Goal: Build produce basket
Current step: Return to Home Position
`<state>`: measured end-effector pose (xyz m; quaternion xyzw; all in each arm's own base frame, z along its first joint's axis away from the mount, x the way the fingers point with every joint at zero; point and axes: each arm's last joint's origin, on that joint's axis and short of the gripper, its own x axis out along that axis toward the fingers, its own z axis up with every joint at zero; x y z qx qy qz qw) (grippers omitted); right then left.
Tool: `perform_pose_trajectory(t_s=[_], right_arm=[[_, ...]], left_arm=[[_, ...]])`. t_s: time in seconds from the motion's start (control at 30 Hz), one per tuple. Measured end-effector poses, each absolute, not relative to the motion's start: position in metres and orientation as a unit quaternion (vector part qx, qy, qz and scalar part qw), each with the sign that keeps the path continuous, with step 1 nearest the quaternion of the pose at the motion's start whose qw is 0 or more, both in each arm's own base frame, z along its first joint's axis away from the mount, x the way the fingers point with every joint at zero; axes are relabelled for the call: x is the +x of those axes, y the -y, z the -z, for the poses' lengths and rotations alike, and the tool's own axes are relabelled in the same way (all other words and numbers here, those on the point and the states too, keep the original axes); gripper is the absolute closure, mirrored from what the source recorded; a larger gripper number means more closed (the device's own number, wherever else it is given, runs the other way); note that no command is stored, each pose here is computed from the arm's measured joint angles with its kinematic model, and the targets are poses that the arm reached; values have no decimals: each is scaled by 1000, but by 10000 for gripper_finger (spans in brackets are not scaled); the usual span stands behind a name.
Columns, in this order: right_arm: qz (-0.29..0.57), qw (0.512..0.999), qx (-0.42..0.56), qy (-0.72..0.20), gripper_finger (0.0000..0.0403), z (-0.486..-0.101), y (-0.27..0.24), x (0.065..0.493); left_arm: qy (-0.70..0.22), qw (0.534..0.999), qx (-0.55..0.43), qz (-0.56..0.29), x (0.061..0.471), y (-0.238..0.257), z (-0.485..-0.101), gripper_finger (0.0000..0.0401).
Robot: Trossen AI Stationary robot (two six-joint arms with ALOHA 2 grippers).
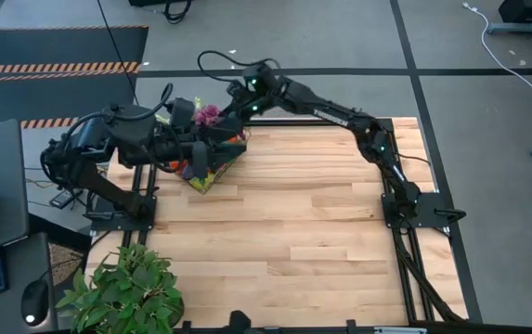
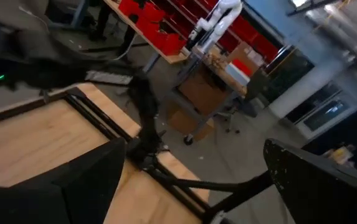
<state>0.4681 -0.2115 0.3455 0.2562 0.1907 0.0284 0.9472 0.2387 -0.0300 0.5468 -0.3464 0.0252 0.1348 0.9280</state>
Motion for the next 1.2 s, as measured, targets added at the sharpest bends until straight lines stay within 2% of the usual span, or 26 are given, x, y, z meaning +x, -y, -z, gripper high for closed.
perform_pose_trajectory(t_s=[0.1, 0.27, 0.5, 0.67, 0.77, 0.9, 1.03, 1.13, 1.2], right_arm=[[-28, 953, 220, -205, 69, -375, 201, 446], [11, 943, 175, -284, 97, -405, 181, 401], [28, 913, 171, -370, 132, -445, 147, 328], [60, 918, 168, -354, 166, -473, 120, 276], [69, 920, 168, -348, 188, -477, 103, 251], [72, 908, 192, -366, 229, -461, 89, 223], [62, 896, 235, -371, 289, -433, 76, 198], [57, 896, 268, -349, 343, -414, 65, 175], [63, 898, 285, -329, 381, -403, 57, 158]], left_arm=[[-30, 938, -317, -136, 242, 30, -546, 14], [-31, 957, -253, -138, 247, 28, -546, 14], [-36, 964, -219, -145, 271, 26, -537, 14], [-42, 962, -213, -165, 283, 16, -531, 15], [-39, 960, -220, -172, 290, 7, -529, 22], [-54, 956, -229, -173, 300, -8, -522, 38], [-87, 954, -228, -176, 313, -17, -509, 85], [-102, 954, -216, -179, 318, -17, -502, 159], [-118, 953, -211, -182, 320, -17, -495, 223]])
